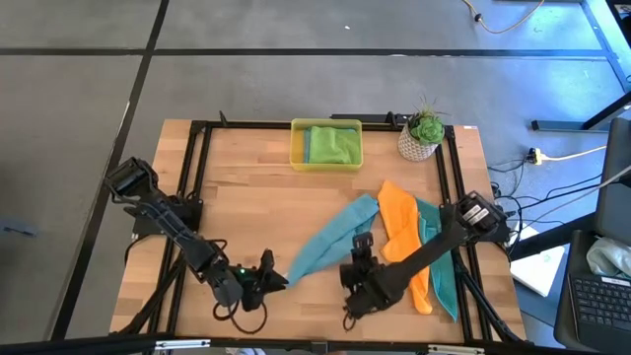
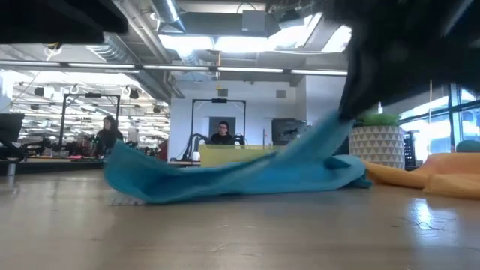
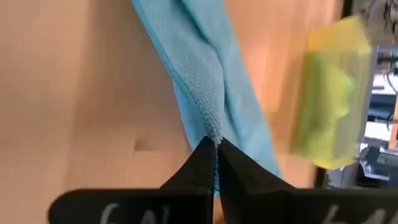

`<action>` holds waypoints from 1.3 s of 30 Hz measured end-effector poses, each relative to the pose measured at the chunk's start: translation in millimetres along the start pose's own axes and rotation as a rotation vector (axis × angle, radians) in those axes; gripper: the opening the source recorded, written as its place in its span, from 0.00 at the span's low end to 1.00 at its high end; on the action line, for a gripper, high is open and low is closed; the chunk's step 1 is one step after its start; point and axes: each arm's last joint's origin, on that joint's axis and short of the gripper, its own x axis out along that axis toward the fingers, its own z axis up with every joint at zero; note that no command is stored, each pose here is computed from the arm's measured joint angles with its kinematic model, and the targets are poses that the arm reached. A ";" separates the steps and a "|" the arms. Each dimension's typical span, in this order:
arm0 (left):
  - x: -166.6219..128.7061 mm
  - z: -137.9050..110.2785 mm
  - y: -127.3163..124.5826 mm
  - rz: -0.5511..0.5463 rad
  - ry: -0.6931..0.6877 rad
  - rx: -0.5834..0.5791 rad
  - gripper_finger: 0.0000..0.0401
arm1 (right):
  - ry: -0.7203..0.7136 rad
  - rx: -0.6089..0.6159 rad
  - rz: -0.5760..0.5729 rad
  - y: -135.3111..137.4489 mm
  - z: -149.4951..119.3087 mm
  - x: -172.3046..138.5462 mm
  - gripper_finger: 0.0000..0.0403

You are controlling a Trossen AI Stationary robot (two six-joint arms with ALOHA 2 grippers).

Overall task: Fold microfiber towels
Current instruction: Fold the left blue cloth

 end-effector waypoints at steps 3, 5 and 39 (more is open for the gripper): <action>-0.6 4.0 3.8 0.080 -0.007 0.039 0.21 | -0.027 -0.012 -0.027 -16.5 12.4 -31.3 0.02; -0.9 5.7 6.2 0.130 -0.003 0.049 0.21 | -0.069 0.003 -0.055 -28.9 20.2 -51.0 0.02; -35.6 28.3 -9.5 0.464 0.088 0.157 0.21 | -0.290 0.112 -0.001 -163.3 80.5 -82.3 0.02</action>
